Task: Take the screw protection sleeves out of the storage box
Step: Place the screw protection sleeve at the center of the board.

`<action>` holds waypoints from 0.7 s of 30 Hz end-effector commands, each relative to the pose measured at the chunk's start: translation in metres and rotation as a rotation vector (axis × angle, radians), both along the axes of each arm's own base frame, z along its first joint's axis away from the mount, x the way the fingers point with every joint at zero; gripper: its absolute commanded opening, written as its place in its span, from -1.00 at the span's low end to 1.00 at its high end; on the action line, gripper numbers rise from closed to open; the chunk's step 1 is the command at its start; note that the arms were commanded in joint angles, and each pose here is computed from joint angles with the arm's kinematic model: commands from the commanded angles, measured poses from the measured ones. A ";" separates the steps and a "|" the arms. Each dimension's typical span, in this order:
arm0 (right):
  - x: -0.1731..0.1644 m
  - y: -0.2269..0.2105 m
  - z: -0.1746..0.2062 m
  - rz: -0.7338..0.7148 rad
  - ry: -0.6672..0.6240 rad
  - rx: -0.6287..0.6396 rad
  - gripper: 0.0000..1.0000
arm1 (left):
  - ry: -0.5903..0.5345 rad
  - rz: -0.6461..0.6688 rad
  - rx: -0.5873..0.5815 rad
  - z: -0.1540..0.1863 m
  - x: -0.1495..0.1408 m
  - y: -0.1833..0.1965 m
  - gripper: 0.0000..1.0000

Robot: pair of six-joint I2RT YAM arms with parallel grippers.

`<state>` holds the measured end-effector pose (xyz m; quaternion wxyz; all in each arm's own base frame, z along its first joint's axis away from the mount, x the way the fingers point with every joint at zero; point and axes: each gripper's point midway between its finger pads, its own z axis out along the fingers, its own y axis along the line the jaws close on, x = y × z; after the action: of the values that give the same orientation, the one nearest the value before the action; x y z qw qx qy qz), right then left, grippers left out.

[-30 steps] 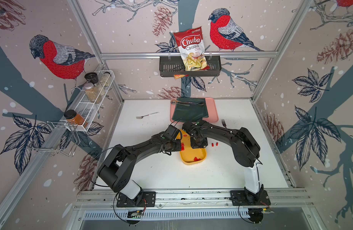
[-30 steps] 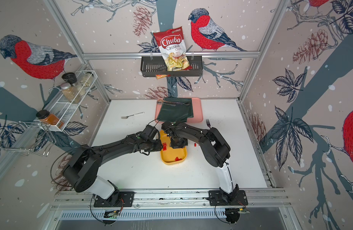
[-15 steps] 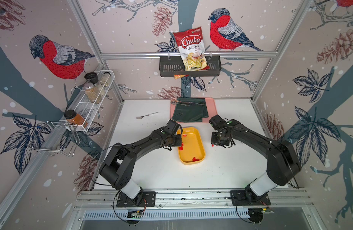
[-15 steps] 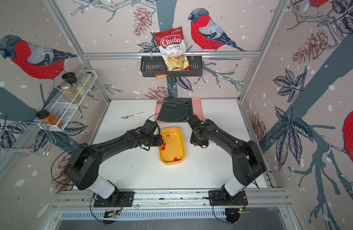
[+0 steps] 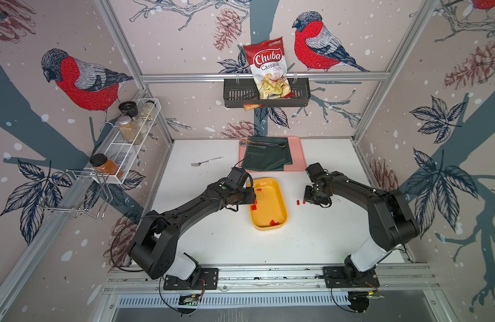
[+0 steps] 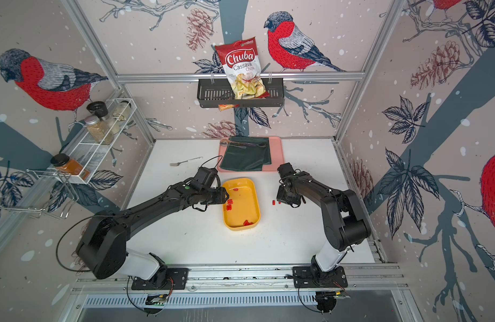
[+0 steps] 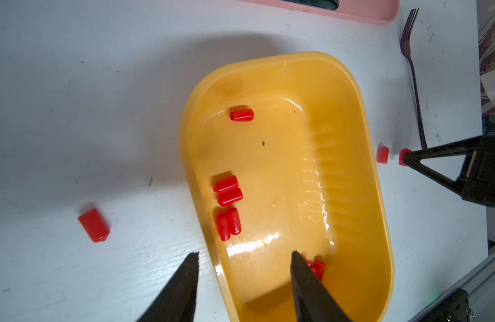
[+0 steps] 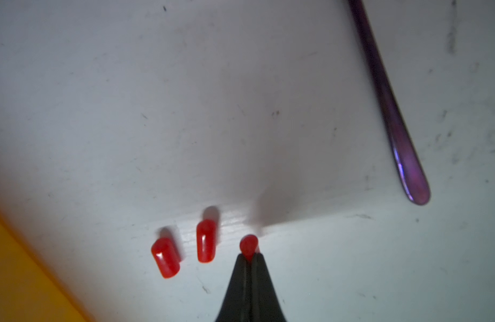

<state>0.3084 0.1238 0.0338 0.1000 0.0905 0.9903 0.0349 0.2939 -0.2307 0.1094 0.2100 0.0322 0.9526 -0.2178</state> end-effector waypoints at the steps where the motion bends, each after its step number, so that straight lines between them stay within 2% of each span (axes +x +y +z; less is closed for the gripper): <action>1: 0.011 0.004 -0.001 0.017 -0.021 0.003 -1.00 | 0.002 0.012 -0.014 0.004 -0.002 0.001 0.08; 11: 0.001 -0.006 -0.019 -0.003 0.020 -0.017 -0.94 | 0.000 0.019 0.010 0.004 -0.003 0.007 0.07; 14: 0.001 -0.006 -0.021 -0.007 0.020 -0.009 -0.80 | 0.002 0.016 0.012 0.002 -0.003 0.006 0.07; 17: 0.002 -0.009 -0.019 -0.011 0.014 -0.012 -0.54 | 0.000 0.016 0.012 0.002 -0.001 0.005 0.06; 21: 0.003 -0.008 -0.010 -0.018 -0.001 0.004 -0.32 | -0.006 0.017 0.009 0.006 -0.001 0.005 0.06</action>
<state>0.3151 0.1190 0.0195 0.1021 0.1012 0.9887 0.0427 0.2905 -0.2270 0.1118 0.2073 0.0234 0.9540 -0.2152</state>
